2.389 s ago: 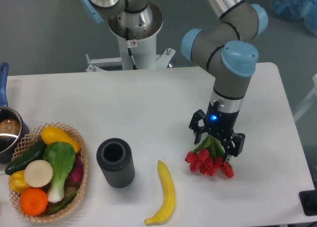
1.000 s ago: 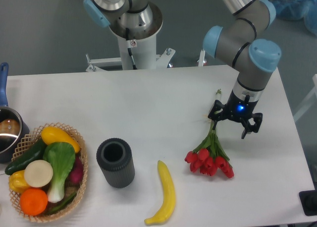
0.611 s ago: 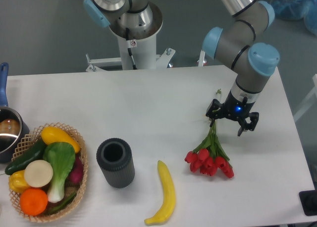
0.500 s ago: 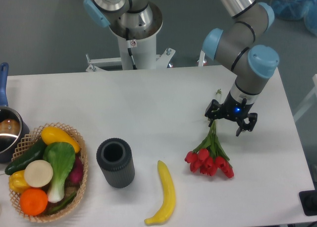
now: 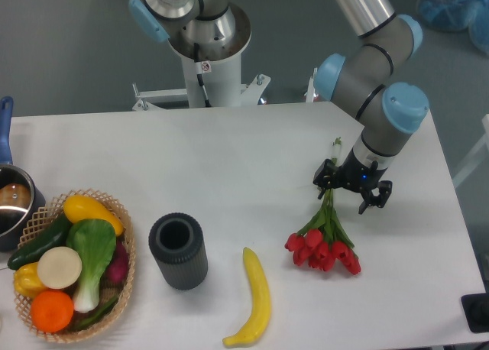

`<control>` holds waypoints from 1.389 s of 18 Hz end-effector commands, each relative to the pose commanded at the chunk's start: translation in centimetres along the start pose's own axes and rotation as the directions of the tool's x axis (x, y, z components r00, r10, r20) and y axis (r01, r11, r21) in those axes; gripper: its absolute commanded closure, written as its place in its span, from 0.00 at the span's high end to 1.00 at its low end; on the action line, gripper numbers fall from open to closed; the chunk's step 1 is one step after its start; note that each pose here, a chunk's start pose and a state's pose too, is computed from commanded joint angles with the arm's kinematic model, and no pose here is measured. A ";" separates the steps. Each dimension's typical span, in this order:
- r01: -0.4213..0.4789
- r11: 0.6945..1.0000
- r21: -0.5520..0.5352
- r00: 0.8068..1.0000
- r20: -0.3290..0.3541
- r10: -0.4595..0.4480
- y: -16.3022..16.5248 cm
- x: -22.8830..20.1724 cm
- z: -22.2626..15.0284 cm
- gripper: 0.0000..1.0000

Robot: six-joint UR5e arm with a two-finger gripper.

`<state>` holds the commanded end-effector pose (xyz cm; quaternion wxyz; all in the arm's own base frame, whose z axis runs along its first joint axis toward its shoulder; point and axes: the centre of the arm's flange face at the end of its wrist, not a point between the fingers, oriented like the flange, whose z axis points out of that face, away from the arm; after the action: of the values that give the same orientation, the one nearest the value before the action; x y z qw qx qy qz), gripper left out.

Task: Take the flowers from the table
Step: 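Move the gripper over the tulip stems and lower toward them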

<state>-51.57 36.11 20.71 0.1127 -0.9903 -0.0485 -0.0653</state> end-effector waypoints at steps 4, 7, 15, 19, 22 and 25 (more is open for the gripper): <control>-0.009 1.000 -0.009 1.000 -0.010 0.009 -0.5 0.9 0.6 1.00; -0.012 1.000 -0.013 1.000 -0.018 0.012 -0.7 0.6 1.3 1.00; 0.001 0.999 -0.036 0.998 -0.067 -0.004 -0.8 0.2 1.5 1.00; -0.013 0.999 -0.046 0.996 -0.086 0.009 -2.2 1.3 2.0 1.00; 0.013 0.999 -0.051 0.996 -0.086 -0.018 -2.3 1.0 2.4 1.00; 0.020 0.999 -0.050 0.996 -0.086 -0.024 -2.0 0.7 2.5 1.00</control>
<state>-50.86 38.65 18.86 0.0893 -0.9884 -0.0527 -0.1107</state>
